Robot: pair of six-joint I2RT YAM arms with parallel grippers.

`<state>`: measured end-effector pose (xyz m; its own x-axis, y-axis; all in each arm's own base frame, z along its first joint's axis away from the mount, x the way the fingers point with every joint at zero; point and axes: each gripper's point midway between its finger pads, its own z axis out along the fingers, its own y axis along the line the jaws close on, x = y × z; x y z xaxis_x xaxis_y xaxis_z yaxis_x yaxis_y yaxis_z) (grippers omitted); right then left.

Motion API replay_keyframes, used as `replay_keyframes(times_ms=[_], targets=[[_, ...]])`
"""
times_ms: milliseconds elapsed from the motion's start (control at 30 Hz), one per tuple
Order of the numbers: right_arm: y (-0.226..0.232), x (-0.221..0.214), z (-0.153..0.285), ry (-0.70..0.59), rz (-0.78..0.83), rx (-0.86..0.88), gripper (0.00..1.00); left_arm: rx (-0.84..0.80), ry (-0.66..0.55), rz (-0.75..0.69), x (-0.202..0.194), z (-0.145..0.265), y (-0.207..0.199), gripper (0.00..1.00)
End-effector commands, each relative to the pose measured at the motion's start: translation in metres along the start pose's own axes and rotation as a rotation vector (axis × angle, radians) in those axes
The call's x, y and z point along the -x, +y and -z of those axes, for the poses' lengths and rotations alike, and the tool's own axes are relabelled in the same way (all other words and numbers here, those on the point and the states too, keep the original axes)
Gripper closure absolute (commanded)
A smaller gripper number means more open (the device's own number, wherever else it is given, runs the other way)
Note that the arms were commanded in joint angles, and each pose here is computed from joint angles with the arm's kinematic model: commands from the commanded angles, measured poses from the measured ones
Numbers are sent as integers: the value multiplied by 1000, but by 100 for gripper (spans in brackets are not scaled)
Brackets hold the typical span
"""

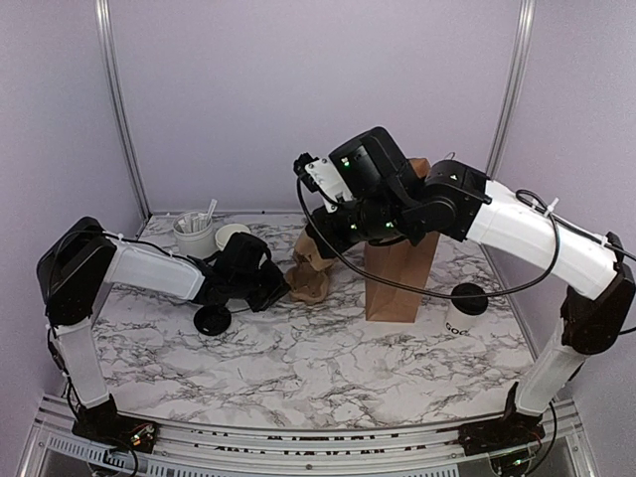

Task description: Pack the takeout coffee

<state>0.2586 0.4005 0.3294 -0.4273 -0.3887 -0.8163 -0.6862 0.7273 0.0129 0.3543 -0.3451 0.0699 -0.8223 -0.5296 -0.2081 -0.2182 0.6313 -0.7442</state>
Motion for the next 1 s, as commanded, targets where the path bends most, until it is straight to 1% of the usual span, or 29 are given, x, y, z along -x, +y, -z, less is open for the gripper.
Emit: replay_keyframes(times_ms=[0,67,133,200,300,400,500,600,700,833,967], targets=[[8,-5,15,-13,13,25,100,2,-161,43,42,-6,-10,100],[12,-28,6,37,30,38,100,0,-171,38,53,-11,-11,100],[19,-40,1,55,39,61,100,-5,-148,33,57,-18,-12,99],[29,-52,-4,73,50,92,100,-4,-120,42,71,-25,-4,90],[42,-71,-17,106,61,127,100,11,-65,11,66,-28,2,72],[54,-90,-30,143,78,142,100,41,-47,-30,61,-19,7,56],[69,-106,-40,180,83,185,100,40,-48,-67,58,-2,8,49],[85,-121,-44,209,100,227,98,32,-19,-116,49,10,5,45],[102,-135,-48,240,110,276,91,49,15,-160,38,21,9,43],[123,-143,-47,258,123,348,79,57,37,-187,27,35,16,41],[129,-140,-46,248,122,375,66,70,71,-249,12,45,23,39]])
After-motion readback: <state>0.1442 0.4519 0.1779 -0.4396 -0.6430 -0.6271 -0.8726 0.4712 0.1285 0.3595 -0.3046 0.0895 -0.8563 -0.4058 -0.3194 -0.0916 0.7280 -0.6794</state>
